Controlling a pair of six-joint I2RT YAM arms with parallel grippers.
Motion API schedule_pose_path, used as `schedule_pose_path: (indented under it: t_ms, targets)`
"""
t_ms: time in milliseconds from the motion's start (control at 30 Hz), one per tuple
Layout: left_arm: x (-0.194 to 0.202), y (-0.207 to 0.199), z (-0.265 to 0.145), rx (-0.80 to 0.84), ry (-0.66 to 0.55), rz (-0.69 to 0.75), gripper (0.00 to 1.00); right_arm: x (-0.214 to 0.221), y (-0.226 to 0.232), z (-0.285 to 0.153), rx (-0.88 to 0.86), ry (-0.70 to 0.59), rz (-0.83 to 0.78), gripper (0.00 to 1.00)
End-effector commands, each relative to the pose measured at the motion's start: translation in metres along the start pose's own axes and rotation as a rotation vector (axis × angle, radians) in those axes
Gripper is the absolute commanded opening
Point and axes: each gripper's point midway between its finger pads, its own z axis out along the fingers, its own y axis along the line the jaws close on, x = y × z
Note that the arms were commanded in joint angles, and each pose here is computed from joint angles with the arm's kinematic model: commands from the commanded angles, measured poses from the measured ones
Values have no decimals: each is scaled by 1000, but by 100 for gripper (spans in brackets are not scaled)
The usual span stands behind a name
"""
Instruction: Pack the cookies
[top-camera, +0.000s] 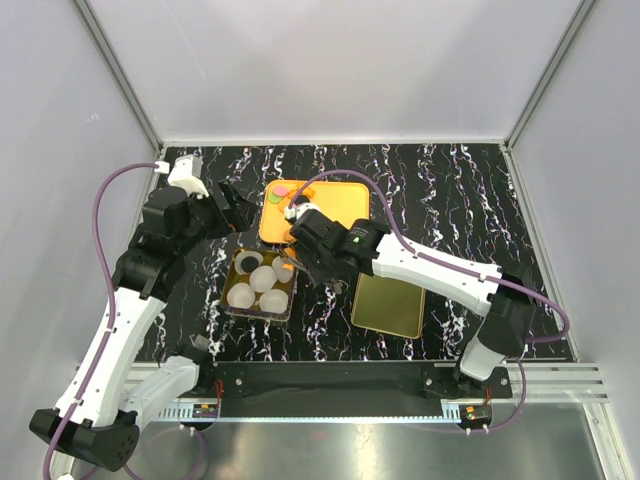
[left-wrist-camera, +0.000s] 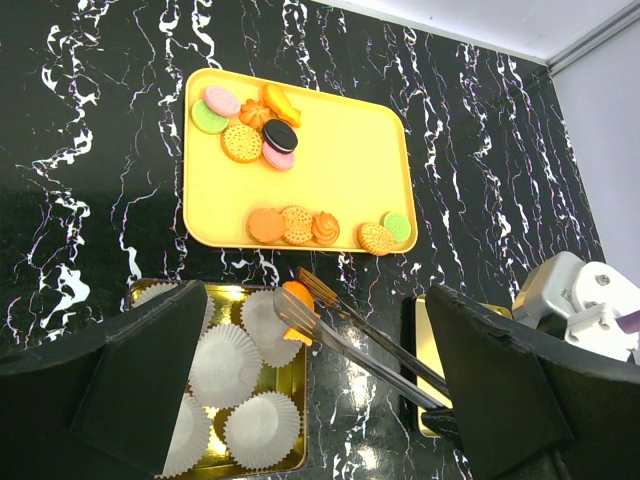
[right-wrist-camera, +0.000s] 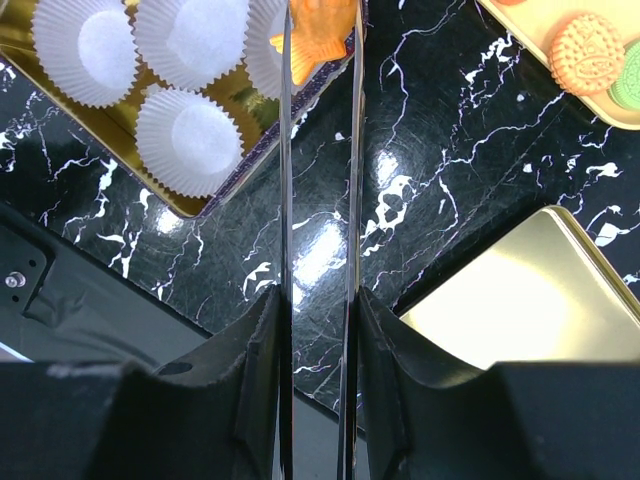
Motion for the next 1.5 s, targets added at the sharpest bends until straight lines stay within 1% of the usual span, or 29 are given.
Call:
schedule_pose_path:
  t_ms: [0,333,467,800,900,933,1233,1333,1400,1467]
  targets:
    - [-10,-6,3,32,-46,5,99,-29,13,-23,-29,-108,3,36]
    - [-9,-6,3,30,-44,6,99,-19,19,-19,-27,-81,-16,37]
    - [-8,-6,4,34,-40,5,99,-15,20,-16,-30,-72,-15,41]
    - [-9,-6,2,32,-44,7,99,-12,23,-10,-36,-58,-21,42]
    - [-9,-6,3,30,-44,6,99,-10,22,-8,-31,-50,-23,43]
    - [-8,-6,3,31,-42,6,99,-9,22,-8,-32,-49,-24,45]
    - [-8,-6,3,33,-42,5,99,-9,20,-9,-23,-49,-31,48]
    - [-8,-6,3,34,-40,5,99,-18,14,-17,0,-84,-31,49]
    - [-8,-6,3,34,-40,6,99,-23,2,-23,40,-100,-28,50]
    - [-9,-7,3,38,-41,6,99,-34,-20,-31,57,-121,14,50]
